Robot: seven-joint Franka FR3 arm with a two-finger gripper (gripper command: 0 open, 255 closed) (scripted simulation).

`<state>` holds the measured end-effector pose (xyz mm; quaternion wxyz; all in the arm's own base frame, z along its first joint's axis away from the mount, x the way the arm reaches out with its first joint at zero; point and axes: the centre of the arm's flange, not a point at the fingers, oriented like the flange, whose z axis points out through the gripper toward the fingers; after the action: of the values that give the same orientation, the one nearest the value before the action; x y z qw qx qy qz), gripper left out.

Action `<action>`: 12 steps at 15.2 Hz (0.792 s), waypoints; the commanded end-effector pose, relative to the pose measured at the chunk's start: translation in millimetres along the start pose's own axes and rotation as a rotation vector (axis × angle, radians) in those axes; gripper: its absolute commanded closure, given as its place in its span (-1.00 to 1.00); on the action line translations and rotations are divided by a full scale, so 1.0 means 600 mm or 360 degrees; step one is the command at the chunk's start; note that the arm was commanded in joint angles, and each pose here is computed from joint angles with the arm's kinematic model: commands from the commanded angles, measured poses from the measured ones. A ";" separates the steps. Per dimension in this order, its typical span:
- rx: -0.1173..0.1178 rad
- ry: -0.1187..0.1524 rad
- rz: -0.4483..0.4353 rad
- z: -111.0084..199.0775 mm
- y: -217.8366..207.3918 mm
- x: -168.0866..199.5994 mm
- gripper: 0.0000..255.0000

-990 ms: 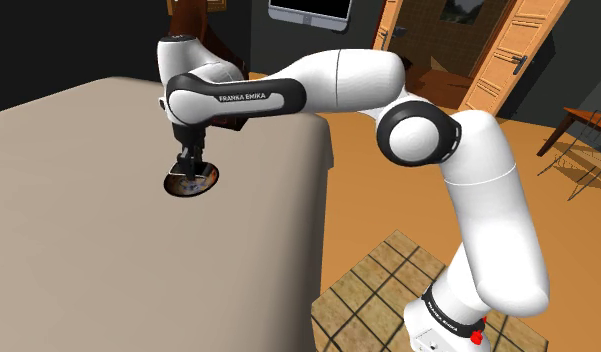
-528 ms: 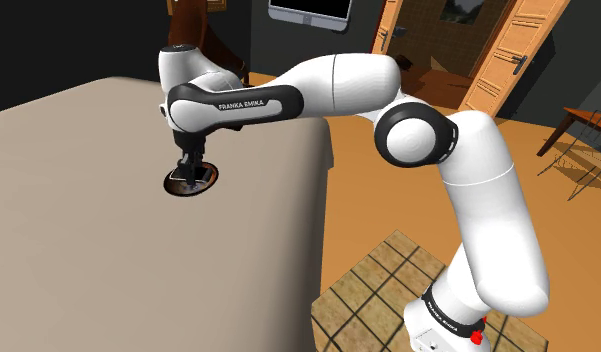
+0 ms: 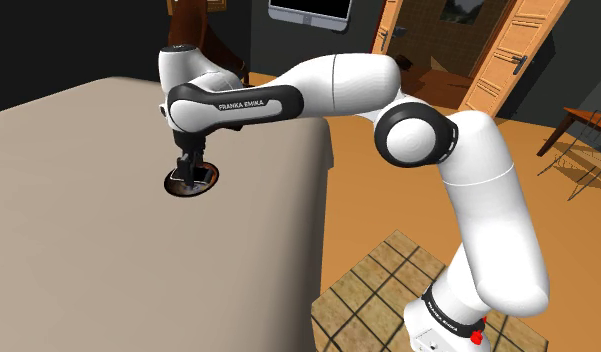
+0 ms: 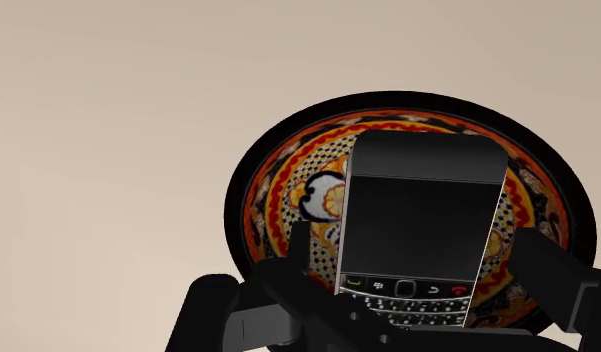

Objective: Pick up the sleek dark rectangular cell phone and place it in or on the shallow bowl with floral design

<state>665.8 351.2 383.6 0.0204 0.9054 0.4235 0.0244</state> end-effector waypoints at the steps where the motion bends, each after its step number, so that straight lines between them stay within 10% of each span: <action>1: 0.0000 0.0000 0.0000 0.000 0.000 0.000 -1.00; 5: 0.0000 0.0000 0.0000 -0.083 0.000 0.000 -1.00; 12: 0.0000 0.0000 0.0000 -0.083 0.000 0.000 -1.00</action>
<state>662.7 352.1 433.5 0.0204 0.9053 0.4235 0.0245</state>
